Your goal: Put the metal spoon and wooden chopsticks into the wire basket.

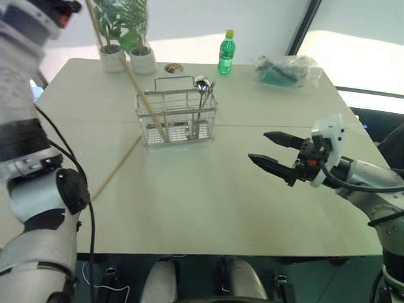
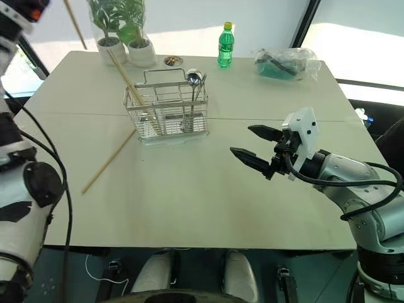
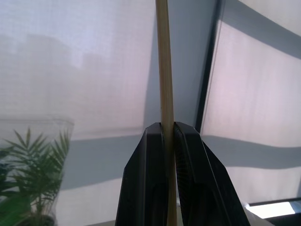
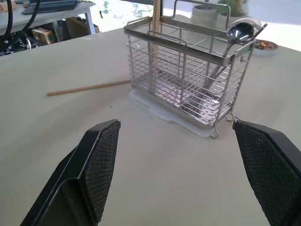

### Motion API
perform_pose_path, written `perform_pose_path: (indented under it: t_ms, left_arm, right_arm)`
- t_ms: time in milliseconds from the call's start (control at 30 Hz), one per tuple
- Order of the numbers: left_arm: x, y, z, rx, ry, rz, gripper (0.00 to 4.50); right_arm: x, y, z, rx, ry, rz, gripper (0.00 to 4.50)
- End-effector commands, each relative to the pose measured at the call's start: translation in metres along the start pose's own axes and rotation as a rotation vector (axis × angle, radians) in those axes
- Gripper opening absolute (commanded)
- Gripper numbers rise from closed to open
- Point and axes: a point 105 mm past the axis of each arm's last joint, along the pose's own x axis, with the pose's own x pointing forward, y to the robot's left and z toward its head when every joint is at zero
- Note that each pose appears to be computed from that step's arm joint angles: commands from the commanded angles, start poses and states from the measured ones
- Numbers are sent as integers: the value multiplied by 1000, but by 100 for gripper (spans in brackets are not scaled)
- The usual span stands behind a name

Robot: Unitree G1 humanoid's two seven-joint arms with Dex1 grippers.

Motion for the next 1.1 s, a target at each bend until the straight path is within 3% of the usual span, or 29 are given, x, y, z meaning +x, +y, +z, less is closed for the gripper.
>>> perform_pose_path:
  t_ms: [33, 233, 700, 1100]
  left_arm:
    - [2, -28, -26, 21, 67, -106, 7]
    - [-7, -37, -67, 55, 152, -139, 7]
    - [-8, -17, -81, 49, 112, -38, 7]
    - [-20, -2, -125, 128, 138, 65, 7]
  right_arm:
    - [-3, 2, 13, -27, -53, -20, 398]
    - [-5, 1, 14, -22, -60, -45, 398]
    - [-6, 0, 19, -8, -78, -62, 398]
    - [-9, -6, 29, 15, -106, -76, 398]
